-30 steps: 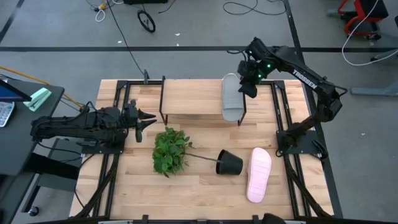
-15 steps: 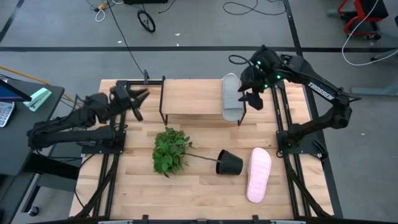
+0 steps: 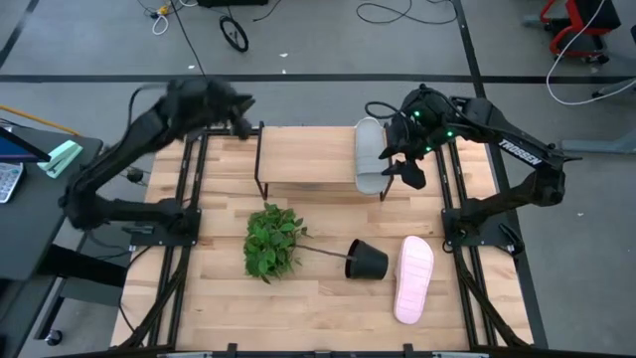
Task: Pick and place slides into the shelf
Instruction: Put the gray slide on the shelf
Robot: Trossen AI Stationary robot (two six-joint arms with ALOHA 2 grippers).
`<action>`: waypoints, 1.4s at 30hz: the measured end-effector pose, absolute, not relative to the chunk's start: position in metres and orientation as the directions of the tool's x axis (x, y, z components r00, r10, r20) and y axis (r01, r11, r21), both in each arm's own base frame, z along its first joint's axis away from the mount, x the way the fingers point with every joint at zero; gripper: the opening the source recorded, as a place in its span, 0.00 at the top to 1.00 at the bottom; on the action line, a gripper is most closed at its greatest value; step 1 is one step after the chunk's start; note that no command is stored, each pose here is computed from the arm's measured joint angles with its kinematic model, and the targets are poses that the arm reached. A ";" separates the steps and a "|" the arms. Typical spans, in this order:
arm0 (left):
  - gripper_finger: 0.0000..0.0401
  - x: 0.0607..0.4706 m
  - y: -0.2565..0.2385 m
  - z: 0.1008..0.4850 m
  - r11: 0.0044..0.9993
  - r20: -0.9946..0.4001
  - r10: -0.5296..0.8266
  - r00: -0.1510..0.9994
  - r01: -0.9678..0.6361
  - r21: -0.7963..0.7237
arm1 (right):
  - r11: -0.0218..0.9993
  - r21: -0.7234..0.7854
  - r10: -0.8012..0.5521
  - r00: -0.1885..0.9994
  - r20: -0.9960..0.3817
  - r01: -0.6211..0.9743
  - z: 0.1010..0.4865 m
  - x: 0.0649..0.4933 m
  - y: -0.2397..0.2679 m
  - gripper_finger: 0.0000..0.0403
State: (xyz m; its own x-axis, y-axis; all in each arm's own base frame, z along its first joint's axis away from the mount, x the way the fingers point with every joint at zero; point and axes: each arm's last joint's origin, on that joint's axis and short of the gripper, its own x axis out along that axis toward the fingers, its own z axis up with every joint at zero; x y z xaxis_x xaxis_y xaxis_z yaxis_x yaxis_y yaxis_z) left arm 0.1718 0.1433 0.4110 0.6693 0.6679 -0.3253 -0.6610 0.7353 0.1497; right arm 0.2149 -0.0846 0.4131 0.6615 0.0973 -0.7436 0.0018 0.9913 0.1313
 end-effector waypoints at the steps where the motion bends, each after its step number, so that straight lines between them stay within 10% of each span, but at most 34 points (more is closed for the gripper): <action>1: 0.84 0.174 0.156 0.411 0.738 -0.356 0.659 0.662 -0.660 0.138 | 0.991 0.131 0.097 0.662 -0.744 0.002 0.413 0.215 -0.085 0.43; 19: 0.89 0.186 0.341 0.352 0.693 -0.674 0.546 0.498 -0.720 0.030 | 0.999 0.031 0.037 0.626 -0.779 -0.021 0.394 0.250 -0.084 0.43; 42: 0.86 0.194 0.373 0.302 0.782 -0.785 0.384 0.486 -0.624 -0.003 | 0.991 -0.087 0.001 0.648 -0.761 -0.103 0.356 0.291 0.001 0.43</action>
State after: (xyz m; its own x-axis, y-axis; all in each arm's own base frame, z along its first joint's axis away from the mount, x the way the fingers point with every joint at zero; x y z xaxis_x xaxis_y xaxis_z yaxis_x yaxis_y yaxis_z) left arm 0.1944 0.3731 0.3023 0.4855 0.3840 -0.7854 -0.6238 0.7816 -0.0035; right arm 0.2910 0.0007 0.3562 0.6482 0.0007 -0.7614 -0.1027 0.9909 -0.0865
